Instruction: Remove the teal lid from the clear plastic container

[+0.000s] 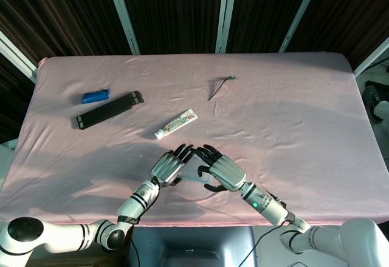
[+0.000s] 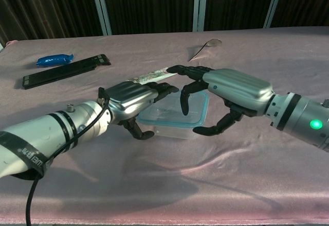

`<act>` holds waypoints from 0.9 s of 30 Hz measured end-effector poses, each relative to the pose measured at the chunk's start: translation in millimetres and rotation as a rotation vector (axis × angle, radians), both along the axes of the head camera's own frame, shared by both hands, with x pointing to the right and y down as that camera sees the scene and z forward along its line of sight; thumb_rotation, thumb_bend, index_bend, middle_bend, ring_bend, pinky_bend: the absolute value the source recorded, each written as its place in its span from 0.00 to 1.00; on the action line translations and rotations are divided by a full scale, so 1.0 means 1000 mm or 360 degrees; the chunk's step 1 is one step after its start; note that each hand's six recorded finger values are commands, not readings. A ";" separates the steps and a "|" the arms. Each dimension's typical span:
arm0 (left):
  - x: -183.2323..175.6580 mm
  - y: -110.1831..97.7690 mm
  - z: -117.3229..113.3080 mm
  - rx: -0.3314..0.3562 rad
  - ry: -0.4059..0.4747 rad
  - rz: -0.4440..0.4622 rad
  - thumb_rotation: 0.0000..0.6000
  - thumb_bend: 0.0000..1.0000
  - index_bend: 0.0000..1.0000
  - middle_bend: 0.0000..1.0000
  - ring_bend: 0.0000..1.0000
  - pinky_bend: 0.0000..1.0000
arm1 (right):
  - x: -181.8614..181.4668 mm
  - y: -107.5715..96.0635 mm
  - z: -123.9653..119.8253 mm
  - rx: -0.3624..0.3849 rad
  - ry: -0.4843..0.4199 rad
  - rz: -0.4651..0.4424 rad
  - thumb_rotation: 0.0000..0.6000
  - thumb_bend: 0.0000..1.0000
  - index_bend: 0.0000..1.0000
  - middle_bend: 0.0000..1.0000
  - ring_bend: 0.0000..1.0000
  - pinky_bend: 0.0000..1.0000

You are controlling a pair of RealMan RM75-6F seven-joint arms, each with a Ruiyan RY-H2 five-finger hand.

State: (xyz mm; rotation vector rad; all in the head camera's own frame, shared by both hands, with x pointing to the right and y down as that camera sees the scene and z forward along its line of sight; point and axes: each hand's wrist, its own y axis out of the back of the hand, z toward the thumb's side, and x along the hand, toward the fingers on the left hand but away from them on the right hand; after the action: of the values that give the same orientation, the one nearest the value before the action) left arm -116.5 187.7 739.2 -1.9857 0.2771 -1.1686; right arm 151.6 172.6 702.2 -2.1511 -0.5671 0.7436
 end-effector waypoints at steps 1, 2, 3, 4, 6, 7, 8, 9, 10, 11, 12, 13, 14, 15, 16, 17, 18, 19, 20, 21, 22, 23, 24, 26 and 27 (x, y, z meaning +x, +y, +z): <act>0.000 0.000 0.000 0.0002 -0.0001 0.0004 1.00 0.32 0.00 0.64 0.62 0.39 | 0.000 0.000 -0.001 0.0001 -0.0002 0.0002 1.00 0.40 0.62 0.08 0.00 0.00; 0.000 0.001 0.001 0.0004 -0.0003 0.0006 1.00 0.32 0.00 0.64 0.62 0.39 | 0.000 -0.001 -0.001 0.0003 -0.0003 0.0004 1.00 0.40 0.62 0.08 0.00 0.00; 0.000 0.001 0.001 0.0006 -0.0004 0.0008 1.00 0.32 0.00 0.64 0.62 0.39 | 0.000 -0.001 -0.002 0.0004 -0.0005 0.0005 1.00 0.40 0.62 0.08 0.00 0.00; 0.000 0.002 0.001 0.0008 -0.0005 0.0012 1.00 0.32 0.00 0.64 0.62 0.39 | 0.000 -0.002 -0.002 0.0005 -0.0007 0.0007 1.00 0.40 0.62 0.08 0.00 0.00; 0.001 0.002 0.001 0.0010 -0.0006 0.0015 1.00 0.32 0.00 0.64 0.62 0.39 | 0.000 -0.003 -0.003 0.0009 -0.0012 0.0010 1.00 0.39 0.62 0.08 0.00 0.00; 0.001 0.002 0.001 0.0012 -0.0006 0.0018 1.00 0.32 0.00 0.64 0.62 0.39 | 0.000 -0.004 -0.004 0.0012 -0.0013 0.0011 1.00 0.40 0.62 0.08 0.00 0.00; 0.001 0.003 0.001 0.0014 -0.0007 0.0021 1.00 0.32 0.00 0.64 0.62 0.39 | -0.001 -0.005 -0.004 0.0017 -0.0014 0.0012 1.00 0.40 0.62 0.08 0.00 0.00; 0.001 0.003 0.001 0.0015 -0.0008 0.0023 1.00 0.32 0.00 0.64 0.62 0.39 | -0.001 -0.006 -0.005 0.0023 -0.0013 0.0012 1.00 0.40 0.62 0.08 0.00 0.00; 0.000 0.004 0.001 0.0016 -0.0008 0.0025 1.00 0.32 0.00 0.64 0.62 0.39 | -0.001 -0.008 -0.005 0.0029 -0.0011 0.0013 1.00 0.40 0.62 0.08 0.00 0.00; 0.000 0.004 0.001 0.0017 -0.0007 0.0026 1.00 0.32 0.00 0.64 0.62 0.39 | -0.001 -0.009 -0.005 0.0038 -0.0007 0.0013 1.00 0.40 0.62 0.08 0.00 0.00; 0.000 0.004 0.001 0.0018 -0.0007 0.0028 1.00 0.32 0.00 0.64 0.62 0.39 | -0.001 -0.011 -0.006 0.0047 -0.0004 0.0014 1.00 0.40 0.62 0.08 0.00 0.00; 0.000 0.005 0.000 0.0019 -0.0006 0.0030 1.00 0.32 0.00 0.64 0.62 0.39 | -0.001 -0.012 -0.006 0.0057 0.0001 0.0016 1.00 0.40 0.62 0.08 0.00 0.00; 0.000 0.005 0.000 0.0020 -0.0004 0.0031 1.00 0.32 0.00 0.64 0.62 0.39 | 0.000 -0.015 -0.006 0.0072 0.0006 0.0018 1.00 0.40 0.62 0.09 0.00 0.00; 0.000 0.005 0.000 0.0019 -0.0002 0.0031 1.00 0.32 0.00 0.64 0.62 0.39 | 0.000 -0.017 -0.007 0.0081 0.0009 0.0020 1.00 0.39 0.62 0.09 0.00 0.00; -0.001 0.005 -0.001 0.0018 0.0000 0.0033 1.00 0.32 0.00 0.64 0.62 0.39 | 0.000 -0.018 -0.007 0.0089 0.0012 0.0021 1.00 0.40 0.62 0.09 0.00 0.00; -0.001 0.006 -0.001 0.0017 0.0003 0.0034 1.00 0.32 0.00 0.64 0.62 0.39 | 0.000 -0.019 -0.007 0.0097 0.0014 0.0023 1.00 0.40 0.63 0.10 0.00 0.00; -0.001 0.006 -0.002 0.0016 0.0006 0.0034 1.00 0.32 0.00 0.64 0.62 0.39 | 0.000 -0.019 -0.007 0.0102 0.0015 0.0024 1.00 0.41 0.63 0.10 0.00 0.00; -0.001 0.006 -0.002 0.0015 0.0009 0.0036 1.00 0.32 0.00 0.64 0.62 0.39 | 0.000 -0.020 -0.006 0.0105 0.0016 0.0024 1.00 0.41 0.63 0.10 0.00 0.00; -0.001 0.007 -0.002 0.0015 0.0010 0.0037 1.00 0.32 0.00 0.64 0.62 0.39 | 0.000 -0.020 -0.005 0.0107 0.0018 0.0025 1.00 0.41 0.64 0.10 0.00 0.00; -0.001 0.007 -0.003 0.0016 0.0012 0.0040 1.00 0.32 0.00 0.64 0.62 0.39 | 0.000 -0.020 -0.005 0.0108 0.0019 0.0025 1.00 0.42 0.64 0.11 0.00 0.00; -0.001 0.007 -0.003 0.0016 0.0013 0.0042 1.00 0.32 0.00 0.64 0.62 0.39 | 0.000 -0.020 -0.004 0.0109 0.0021 0.0024 1.00 0.42 0.64 0.11 0.00 0.00; -0.001 0.008 -0.003 0.0015 0.0014 0.0042 1.00 0.32 0.00 0.64 0.62 0.39 | 0.000 -0.020 -0.003 0.0112 0.0024 0.0023 1.00 0.42 0.65 0.11 0.00 0.00; -0.001 0.008 -0.003 0.0015 0.0013 0.0043 1.00 0.32 0.00 0.64 0.62 0.39 | 0.000 -0.020 -0.002 0.0116 0.0026 0.0021 1.00 0.43 0.66 0.12 0.00 0.00; -0.001 0.008 -0.004 0.0017 0.0014 0.0044 1.00 0.32 0.00 0.64 0.62 0.39 | -0.001 -0.020 -0.001 0.0130 0.0027 0.0018 1.00 0.43 0.67 0.13 0.00 0.00; -0.001 0.008 -0.004 0.0017 0.0015 0.0043 1.00 0.32 0.00 0.64 0.62 0.39 | -0.001 -0.020 -0.001 0.0137 0.0024 0.0017 1.00 0.43 0.68 0.13 0.00 0.00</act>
State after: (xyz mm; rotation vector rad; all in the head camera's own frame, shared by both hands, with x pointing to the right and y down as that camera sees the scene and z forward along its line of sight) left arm -117.8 195.7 735.3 -1.9802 0.2603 -1.1386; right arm 150.3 152.4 701.1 -2.0628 -0.5929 0.7279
